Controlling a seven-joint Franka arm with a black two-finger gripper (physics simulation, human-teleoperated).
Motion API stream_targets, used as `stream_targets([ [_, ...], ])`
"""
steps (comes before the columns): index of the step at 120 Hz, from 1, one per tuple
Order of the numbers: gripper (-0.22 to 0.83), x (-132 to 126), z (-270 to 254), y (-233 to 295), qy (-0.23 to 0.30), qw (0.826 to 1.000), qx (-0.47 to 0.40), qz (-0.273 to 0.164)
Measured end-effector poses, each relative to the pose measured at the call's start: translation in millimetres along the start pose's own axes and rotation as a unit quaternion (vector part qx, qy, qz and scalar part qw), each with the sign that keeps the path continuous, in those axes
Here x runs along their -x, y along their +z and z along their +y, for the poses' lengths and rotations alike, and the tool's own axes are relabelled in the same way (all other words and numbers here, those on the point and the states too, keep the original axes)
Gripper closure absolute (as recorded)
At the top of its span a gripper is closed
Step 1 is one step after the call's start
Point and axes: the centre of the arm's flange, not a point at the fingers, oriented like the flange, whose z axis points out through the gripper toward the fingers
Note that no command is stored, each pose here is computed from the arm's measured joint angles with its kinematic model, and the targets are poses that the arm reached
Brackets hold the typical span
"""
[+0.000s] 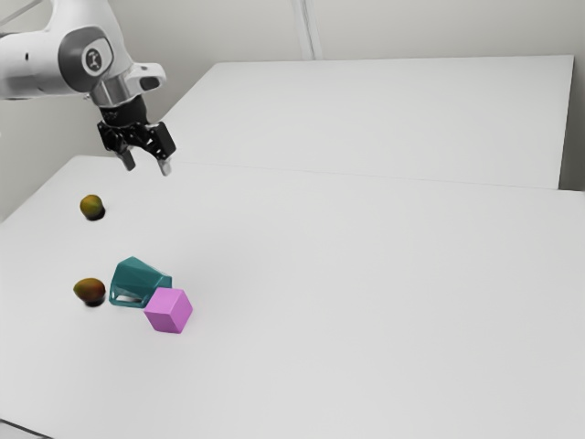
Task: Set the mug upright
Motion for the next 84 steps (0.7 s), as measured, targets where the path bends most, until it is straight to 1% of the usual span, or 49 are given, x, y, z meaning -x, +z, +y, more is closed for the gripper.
stream_targets([
  [14, 0.0, -5, 5, -1, 0.013, 1.0, 0.005, 0.016],
  [24, 0.0, -11, 6, 9, 0.015, 0.999, 0.025, 0.016],
  [31, 0.0, -10, -7, 19, 0.002, 0.999, 0.053, 0.008],
  [44, 0.0, 1, -45, 32, -0.034, 0.994, 0.103, -0.007],
  [70, 0.0, 11, -98, 83, -0.074, 0.972, 0.216, -0.055],
  [84, 0.01, 20, -136, 112, -0.097, 0.958, 0.263, -0.068],
])
